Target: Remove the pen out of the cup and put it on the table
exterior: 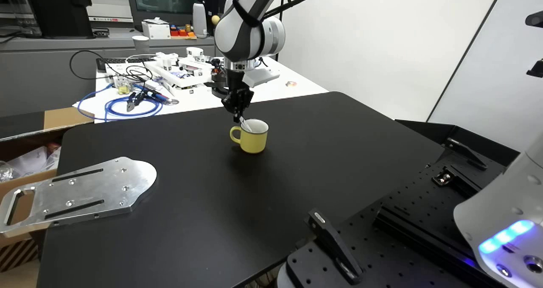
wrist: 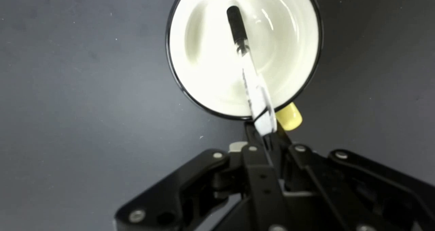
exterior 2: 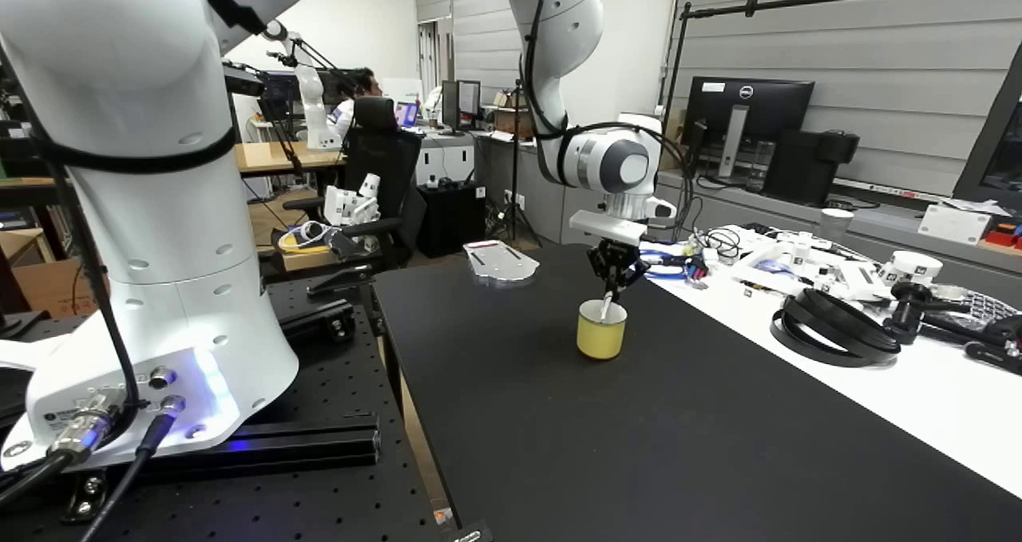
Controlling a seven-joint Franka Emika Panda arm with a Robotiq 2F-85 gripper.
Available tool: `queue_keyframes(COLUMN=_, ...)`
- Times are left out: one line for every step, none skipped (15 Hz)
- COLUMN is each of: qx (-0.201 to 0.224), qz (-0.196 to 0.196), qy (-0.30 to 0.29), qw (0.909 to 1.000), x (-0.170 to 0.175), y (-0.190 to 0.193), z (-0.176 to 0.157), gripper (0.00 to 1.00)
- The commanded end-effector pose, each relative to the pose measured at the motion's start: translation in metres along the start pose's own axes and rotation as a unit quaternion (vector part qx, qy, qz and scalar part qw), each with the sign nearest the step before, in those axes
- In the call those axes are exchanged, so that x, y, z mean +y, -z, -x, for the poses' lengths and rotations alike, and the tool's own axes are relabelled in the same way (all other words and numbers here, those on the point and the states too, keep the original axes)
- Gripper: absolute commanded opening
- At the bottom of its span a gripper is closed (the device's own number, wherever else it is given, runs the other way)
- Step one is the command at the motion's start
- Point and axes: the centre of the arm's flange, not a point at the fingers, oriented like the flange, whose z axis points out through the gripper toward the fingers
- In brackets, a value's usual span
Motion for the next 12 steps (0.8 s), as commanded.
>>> queue_keyframes(qx=-0.008, qz=0.005, qy=-0.015, qw=0.9998, x=0.004, y=0.002, z=0.004, gripper=0.03)
queue_keyframes(qx=-0.008, qz=0.004, qy=-0.016, qw=0.9998, x=0.005, y=0.002, z=0.004, gripper=0.03)
queue_keyframes(qx=-0.007, qz=0.004, qy=-0.016, qw=0.9998, x=0.005, y=0.003, z=0.004, gripper=0.03)
queue_keyframes(qx=-0.006, qz=0.004, qy=-0.017, qw=0.9998, x=0.006, y=0.004, z=0.004, gripper=0.03)
queue_keyframes(qx=-0.004, qz=0.005, qy=-0.018, qw=0.9998, x=0.007, y=0.006, z=0.004, gripper=0.03)
queue_keyframes(qx=-0.002, qz=0.006, qy=-0.018, qw=0.9998, x=0.008, y=0.008, z=0.003, gripper=0.03)
queue_keyframes(qx=0.000, qz=0.006, qy=-0.019, qw=0.9998, x=0.009, y=0.011, z=0.003, gripper=0.03)
queue_keyframes(qx=0.003, qz=0.007, qy=-0.019, qw=0.9998, x=0.011, y=0.014, z=0.002, gripper=0.03)
queue_keyframes(qx=0.005, qz=0.007, qy=-0.020, qw=0.9998, x=0.012, y=0.016, z=0.002, gripper=0.03)
queue_keyframes(qx=0.008, qz=0.006, qy=-0.021, qw=0.9997, x=0.014, y=0.019, z=0.001, gripper=0.03)
queue_keyframes(qx=0.010, qz=0.006, qy=-0.022, qw=0.9997, x=0.015, y=0.023, z=0.000, gripper=0.03)
queue_keyframes(qx=0.013, qz=0.005, qy=-0.023, qw=0.9996, x=0.016, y=0.027, z=-0.002, gripper=0.03)
